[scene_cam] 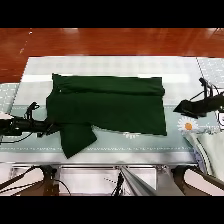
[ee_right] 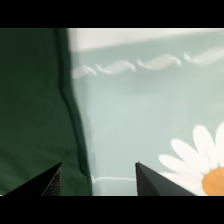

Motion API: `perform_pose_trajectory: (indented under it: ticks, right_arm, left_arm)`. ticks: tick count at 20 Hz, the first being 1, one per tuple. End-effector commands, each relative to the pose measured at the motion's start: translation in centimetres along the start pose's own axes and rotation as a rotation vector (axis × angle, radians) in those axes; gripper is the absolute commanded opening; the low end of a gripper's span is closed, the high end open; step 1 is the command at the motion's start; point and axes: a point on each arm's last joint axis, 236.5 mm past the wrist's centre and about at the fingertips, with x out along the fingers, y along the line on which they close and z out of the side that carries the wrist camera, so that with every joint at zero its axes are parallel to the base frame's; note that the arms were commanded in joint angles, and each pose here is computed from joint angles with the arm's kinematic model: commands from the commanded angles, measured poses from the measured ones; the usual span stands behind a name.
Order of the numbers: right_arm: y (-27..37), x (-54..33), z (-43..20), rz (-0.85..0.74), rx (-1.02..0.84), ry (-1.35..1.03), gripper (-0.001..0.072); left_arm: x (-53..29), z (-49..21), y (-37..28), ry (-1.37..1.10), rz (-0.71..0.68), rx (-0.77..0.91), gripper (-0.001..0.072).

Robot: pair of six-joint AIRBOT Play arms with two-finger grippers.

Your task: Fold the shirts.

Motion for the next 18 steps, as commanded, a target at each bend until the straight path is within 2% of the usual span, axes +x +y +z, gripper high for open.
perform_pose_trajectory:
  ticks: [1,5,8,11,12,14,15,18]
  right_arm:
    - [0.2,1.9,-4.3,0.103,0.091,0.111,0.0553]
    - [1.7,4.6,-7.8,0.162,0.101,0.182,0.0556]
    - [2.6,5.9,-8.5,0.140,0.068,0.193,0.0554]
    - [2.8,7.2,-7.8,0.099,0.121,0.145,0.0538]
    - [3.2,7.4,-7.5,0.097,0.113,0.134,0.0488]
    - [4.8,7.5,-7.2,0.135,0.108,0.122,0.0147]
    - [5.7,7.0,-6.9,0.166,0.090,0.122,0.0031]
    - [8.3,2.6,-2.5,0.204,-0.034,-0.016,0.0031]
  left_arm:
    - [-0.5,-0.2,0.4,0.005,-0.014,0.013,0.0020]
    - [-0.5,-0.2,0.4,0.004,-0.015,0.017,0.0021]
    - [-0.5,-0.2,0.3,0.005,-0.018,0.015,0.0021]
    - [-0.5,-0.2,0.3,0.005,-0.018,0.015,0.0021]
    - [-0.5,-0.1,0.3,0.003,-0.018,0.015,0.0021]
    - [-0.7,0.3,0.2,-0.006,-0.016,0.023,0.0021]
    - [-1.2,0.8,-0.1,-0.014,-0.018,0.035,0.0021]
    - [-4.7,4.2,-2.9,-0.090,-0.041,0.126,0.0020]
